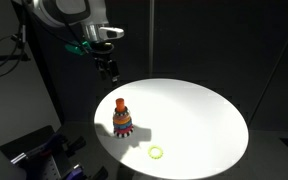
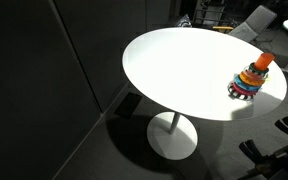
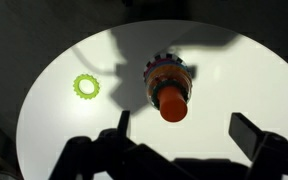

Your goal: Take the dark green ring off the stack and place it on the table

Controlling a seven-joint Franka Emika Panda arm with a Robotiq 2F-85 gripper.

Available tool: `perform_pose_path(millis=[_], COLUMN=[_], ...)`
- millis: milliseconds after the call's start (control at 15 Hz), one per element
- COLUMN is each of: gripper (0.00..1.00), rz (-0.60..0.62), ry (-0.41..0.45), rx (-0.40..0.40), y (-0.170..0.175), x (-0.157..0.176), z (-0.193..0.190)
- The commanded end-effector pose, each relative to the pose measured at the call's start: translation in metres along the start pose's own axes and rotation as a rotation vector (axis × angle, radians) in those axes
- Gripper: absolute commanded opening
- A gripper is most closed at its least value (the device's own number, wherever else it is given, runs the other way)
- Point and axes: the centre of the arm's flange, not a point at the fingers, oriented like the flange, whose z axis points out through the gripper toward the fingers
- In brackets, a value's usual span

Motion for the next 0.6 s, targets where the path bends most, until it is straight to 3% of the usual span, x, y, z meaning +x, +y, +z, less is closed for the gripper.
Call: perform_pose_path(millis=[0, 533], gripper=[1.0, 1.0], rz=[0.0, 0.03], ry=[0.001, 0.092], rx=[0.0, 0.023], y=[0.001, 0.008], x=[-0.006, -0.009], z=[0.01, 0.05])
